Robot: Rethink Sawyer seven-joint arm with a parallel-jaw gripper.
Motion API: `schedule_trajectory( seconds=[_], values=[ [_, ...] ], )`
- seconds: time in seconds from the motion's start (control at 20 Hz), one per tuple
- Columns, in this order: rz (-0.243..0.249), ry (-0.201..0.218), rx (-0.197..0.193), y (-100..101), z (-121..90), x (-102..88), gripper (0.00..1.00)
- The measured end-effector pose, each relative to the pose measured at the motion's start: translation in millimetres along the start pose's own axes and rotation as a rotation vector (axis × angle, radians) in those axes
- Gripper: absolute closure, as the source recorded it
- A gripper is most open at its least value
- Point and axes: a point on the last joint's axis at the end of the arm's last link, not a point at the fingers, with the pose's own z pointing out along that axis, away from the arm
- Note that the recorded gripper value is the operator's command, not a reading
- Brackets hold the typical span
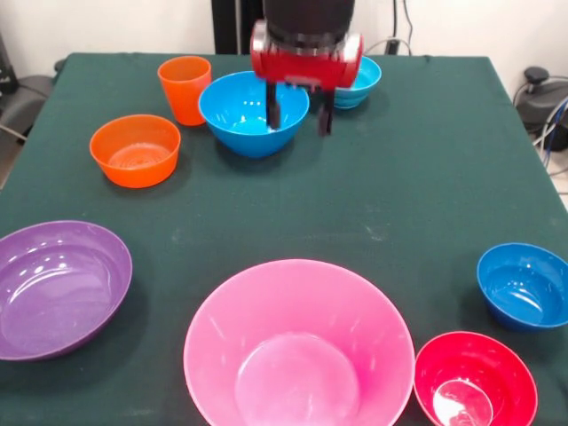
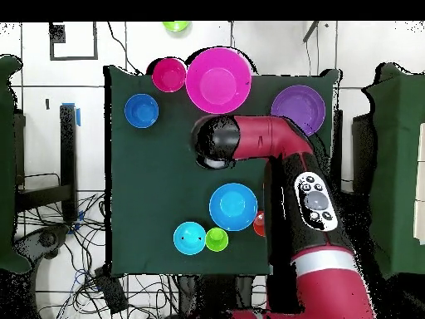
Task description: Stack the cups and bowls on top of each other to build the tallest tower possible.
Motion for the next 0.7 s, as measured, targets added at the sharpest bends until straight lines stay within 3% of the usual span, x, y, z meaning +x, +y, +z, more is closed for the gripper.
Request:
schedule_trajectory(
  seconds=[0.1, 0.25, 0.55, 0.7],
  values=[
    [0.005, 0.057, 0.026, -1.4, -28.2, 1.9, 0.00],
    [0.012, 0.086, 0.039, -4.0, -45.8, -1.3, 0.00],
    [0.015, 0.068, 0.040, -5.5, -52.9, -3.7, 0.00],
    [0.011, 0.037, 0.036, -6.5, -55.7, 1.8, 0.00]
  ],
)
